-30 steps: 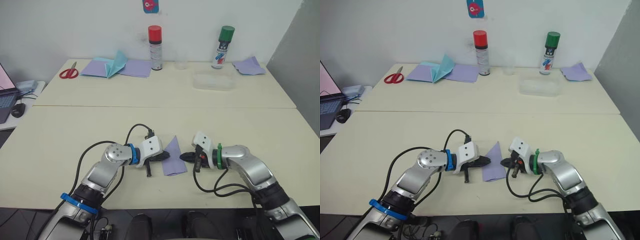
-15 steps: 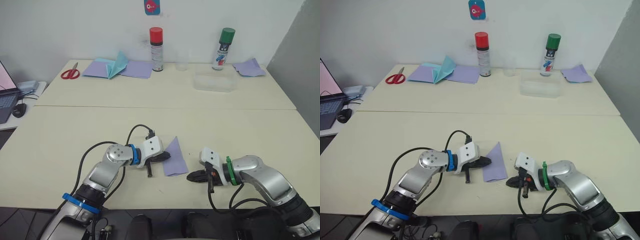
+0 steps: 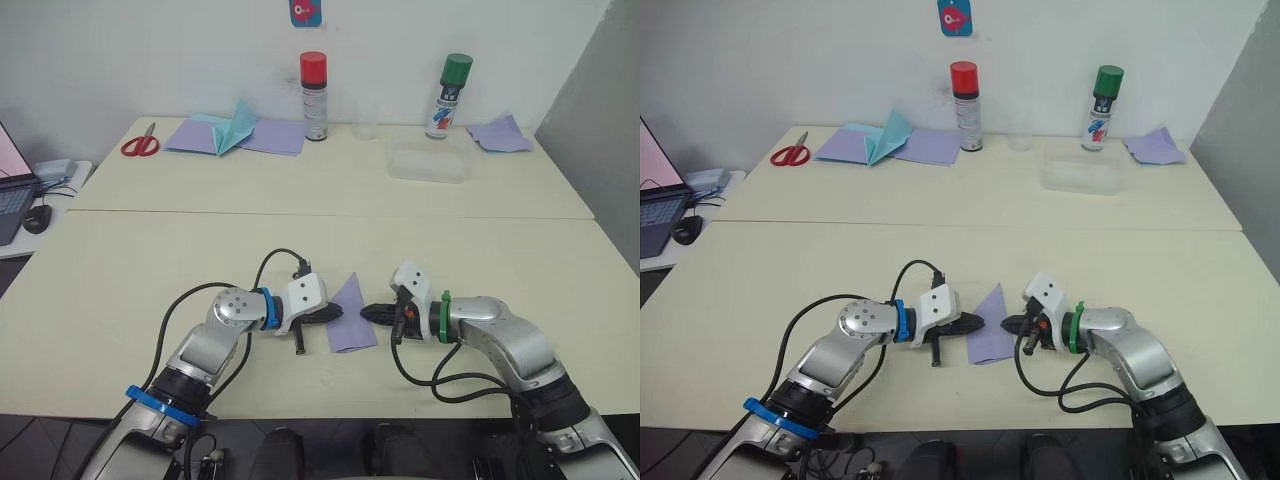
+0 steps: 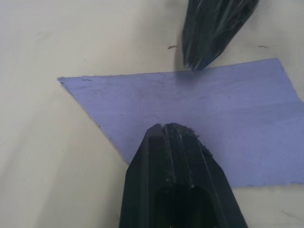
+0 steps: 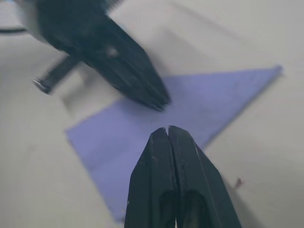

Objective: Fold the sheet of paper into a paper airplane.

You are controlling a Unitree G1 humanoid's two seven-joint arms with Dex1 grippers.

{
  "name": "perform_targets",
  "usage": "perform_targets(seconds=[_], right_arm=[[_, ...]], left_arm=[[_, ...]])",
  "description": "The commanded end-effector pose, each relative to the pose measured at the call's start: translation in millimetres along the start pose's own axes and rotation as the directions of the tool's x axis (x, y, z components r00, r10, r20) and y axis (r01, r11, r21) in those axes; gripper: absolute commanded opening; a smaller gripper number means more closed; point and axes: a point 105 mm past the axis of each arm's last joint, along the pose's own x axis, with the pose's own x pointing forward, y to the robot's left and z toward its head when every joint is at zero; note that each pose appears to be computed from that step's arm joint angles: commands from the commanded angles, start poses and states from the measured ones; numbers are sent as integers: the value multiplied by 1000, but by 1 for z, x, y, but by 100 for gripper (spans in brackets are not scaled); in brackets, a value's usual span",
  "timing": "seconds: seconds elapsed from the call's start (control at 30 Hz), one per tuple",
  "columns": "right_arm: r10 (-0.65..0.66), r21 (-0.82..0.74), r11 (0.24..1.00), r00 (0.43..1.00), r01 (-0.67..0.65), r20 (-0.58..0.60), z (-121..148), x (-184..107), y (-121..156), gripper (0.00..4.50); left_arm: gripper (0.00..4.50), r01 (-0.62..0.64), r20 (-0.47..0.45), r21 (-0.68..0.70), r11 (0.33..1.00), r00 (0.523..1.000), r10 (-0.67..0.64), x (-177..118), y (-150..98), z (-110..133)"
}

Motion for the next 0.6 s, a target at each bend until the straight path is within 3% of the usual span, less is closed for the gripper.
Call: perform_targets(seconds=[0.03, 0.2, 0.4, 0.6], right_arm=[[-3, -64, 998, 1000, 2, -17, 2, 1, -3, 0], [3, -73, 997, 997, -8, -77, -13, 5, -1, 0], [33, -38, 999, 999, -33, 1, 3, 10, 5, 0], [10, -62, 998, 998, -14, -56, -7, 15, -1, 0]], left_arm=[[1, 46, -123, -65, 997, 991, -54, 3, -14, -35], [1, 27, -105, -76, 997, 994, -35, 2, -12, -33], [1, 20, -87, -88, 996, 996, -28, 3, -12, -31], [1, 15, -89, -89, 996, 996, -23, 2, -12, -33]])
